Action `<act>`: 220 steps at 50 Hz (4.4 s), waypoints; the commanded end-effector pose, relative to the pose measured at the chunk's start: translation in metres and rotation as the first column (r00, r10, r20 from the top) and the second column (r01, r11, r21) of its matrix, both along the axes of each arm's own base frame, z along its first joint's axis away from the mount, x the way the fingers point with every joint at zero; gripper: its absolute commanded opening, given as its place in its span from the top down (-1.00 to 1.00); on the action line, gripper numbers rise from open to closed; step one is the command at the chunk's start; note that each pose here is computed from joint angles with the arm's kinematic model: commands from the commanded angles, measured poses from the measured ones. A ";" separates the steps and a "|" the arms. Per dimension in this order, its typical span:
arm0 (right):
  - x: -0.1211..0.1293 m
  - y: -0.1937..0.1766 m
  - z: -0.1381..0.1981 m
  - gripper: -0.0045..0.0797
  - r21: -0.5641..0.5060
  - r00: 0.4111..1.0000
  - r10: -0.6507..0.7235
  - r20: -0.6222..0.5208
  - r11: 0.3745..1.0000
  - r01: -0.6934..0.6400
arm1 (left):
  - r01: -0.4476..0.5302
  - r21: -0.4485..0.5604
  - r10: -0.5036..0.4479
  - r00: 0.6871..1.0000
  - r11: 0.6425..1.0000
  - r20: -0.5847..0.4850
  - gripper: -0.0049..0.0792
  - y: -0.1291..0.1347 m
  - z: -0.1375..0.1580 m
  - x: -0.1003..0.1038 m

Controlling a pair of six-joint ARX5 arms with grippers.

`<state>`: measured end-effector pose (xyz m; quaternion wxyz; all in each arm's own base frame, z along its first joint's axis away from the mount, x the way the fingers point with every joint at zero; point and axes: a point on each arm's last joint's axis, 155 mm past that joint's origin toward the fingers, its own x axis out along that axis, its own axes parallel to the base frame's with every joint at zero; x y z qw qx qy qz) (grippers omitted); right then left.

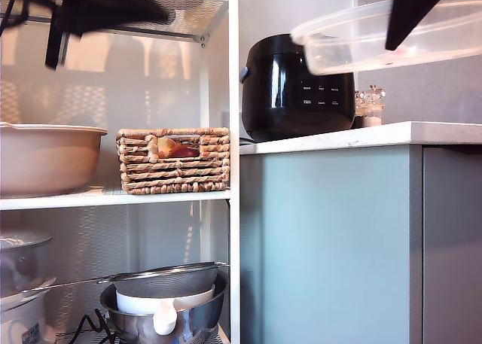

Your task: Pick up the plastic microwave lid from the counter next to you, then place it on the shelf

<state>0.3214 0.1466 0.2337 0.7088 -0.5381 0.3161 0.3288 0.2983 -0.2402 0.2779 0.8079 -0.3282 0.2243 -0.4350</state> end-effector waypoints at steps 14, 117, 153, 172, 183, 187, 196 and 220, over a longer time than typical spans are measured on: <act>-0.025 0.067 0.011 0.92 -0.021 0.979 0.186 0.081 0.982 -0.185 | -0.054 -0.183 0.004 0.964 0.982 -0.264 -0.47 -0.002 0.015 0.004; -0.081 0.137 0.020 0.43 -0.152 0.902 0.388 0.190 0.919 -0.364 | -0.262 0.011 0.251 0.911 0.965 -0.326 0.93 0.013 -0.028 0.023; -0.112 0.152 0.078 0.15 -0.019 0.902 0.338 0.270 0.938 -0.346 | -0.378 0.096 0.389 0.867 0.921 -0.312 0.93 0.028 -0.058 0.055; -0.108 0.135 0.144 0.92 0.602 0.977 -0.170 0.129 0.797 0.059 | -0.466 0.114 0.477 0.823 0.877 -0.307 0.93 0.054 -0.061 0.069; -0.084 0.102 0.181 0.92 0.739 0.953 -0.279 0.119 0.666 0.103 | -0.494 0.115 0.503 0.807 0.862 -0.308 0.93 0.066 -0.061 0.075; -0.072 0.091 0.187 0.92 0.754 0.945 -0.301 0.125 0.648 0.107 | -0.500 0.115 0.509 0.804 0.859 -0.309 0.93 0.069 -0.061 0.076; -0.037 0.069 0.188 0.92 0.787 0.934 -0.341 0.109 0.603 0.128 | -0.518 0.109 0.523 0.786 0.848 -0.329 0.93 0.075 -0.063 0.078; 0.020 0.032 0.139 0.92 0.760 0.945 -0.288 0.154 0.646 0.073 | -0.661 0.084 0.613 0.631 0.746 -0.476 0.93 0.099 -0.075 0.084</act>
